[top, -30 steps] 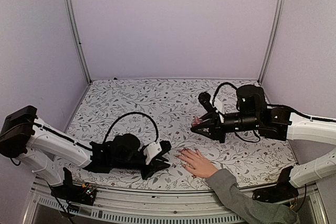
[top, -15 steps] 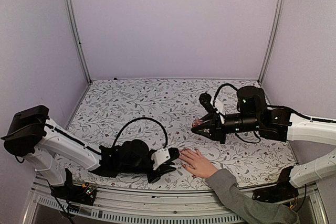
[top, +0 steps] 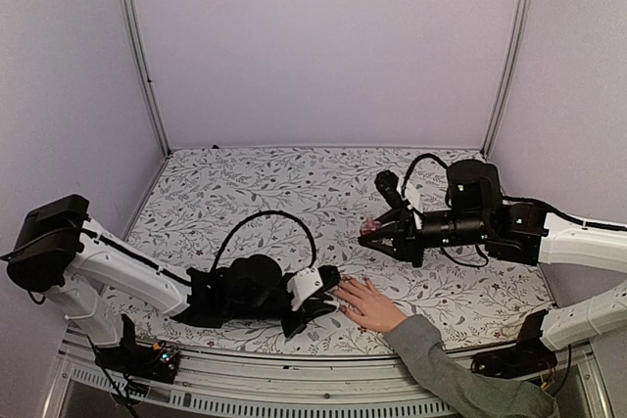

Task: Paint the nails
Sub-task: Paint the nail polish on the nail.

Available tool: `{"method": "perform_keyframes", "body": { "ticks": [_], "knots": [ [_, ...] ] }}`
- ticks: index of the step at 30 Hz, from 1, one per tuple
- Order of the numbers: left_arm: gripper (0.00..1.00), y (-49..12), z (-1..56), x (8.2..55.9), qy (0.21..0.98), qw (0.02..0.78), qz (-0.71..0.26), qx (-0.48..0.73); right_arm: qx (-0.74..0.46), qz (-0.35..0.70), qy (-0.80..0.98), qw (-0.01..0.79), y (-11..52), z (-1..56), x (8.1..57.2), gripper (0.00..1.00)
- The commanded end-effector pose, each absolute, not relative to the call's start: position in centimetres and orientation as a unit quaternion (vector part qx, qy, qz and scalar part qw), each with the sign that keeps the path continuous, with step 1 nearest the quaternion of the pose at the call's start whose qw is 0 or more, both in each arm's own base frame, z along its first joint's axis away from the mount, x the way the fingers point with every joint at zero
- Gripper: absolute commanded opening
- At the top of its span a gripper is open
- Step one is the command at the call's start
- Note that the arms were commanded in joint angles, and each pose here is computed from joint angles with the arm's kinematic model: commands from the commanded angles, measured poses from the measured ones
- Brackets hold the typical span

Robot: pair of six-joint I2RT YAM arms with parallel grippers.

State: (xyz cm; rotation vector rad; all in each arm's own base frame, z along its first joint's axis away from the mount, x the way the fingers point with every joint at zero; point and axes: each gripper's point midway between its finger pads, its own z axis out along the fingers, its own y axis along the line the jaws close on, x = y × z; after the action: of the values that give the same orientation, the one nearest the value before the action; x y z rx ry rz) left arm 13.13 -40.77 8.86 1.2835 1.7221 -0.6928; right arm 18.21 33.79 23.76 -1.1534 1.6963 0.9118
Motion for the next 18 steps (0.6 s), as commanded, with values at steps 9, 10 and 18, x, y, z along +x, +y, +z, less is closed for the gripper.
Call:
{"method": "perform_keyframes", "body": {
  "ticks": [9, 10, 18],
  "knots": [
    [0.00, -38.7, 10.6, 13.0, 0.759, 0.425, -0.368, 0.330, -0.464, 0.398, 0.662, 0.434, 33.7, 24.9, 17.1, 0.00],
    [0.00, -38.4, 10.2, 12.9, 0.763, 0.426, -0.365, 0.322, -0.464, 0.400, 0.662, 0.432, 33.7, 24.9, 17.0, 0.00],
    [0.00, -39.2, 8.3, 11.7, 0.780, 0.421, -0.357, 0.295, -0.461, 0.405, 0.649, 0.450, 33.7, 26.1, 17.0, 0.00]
  ]
}}
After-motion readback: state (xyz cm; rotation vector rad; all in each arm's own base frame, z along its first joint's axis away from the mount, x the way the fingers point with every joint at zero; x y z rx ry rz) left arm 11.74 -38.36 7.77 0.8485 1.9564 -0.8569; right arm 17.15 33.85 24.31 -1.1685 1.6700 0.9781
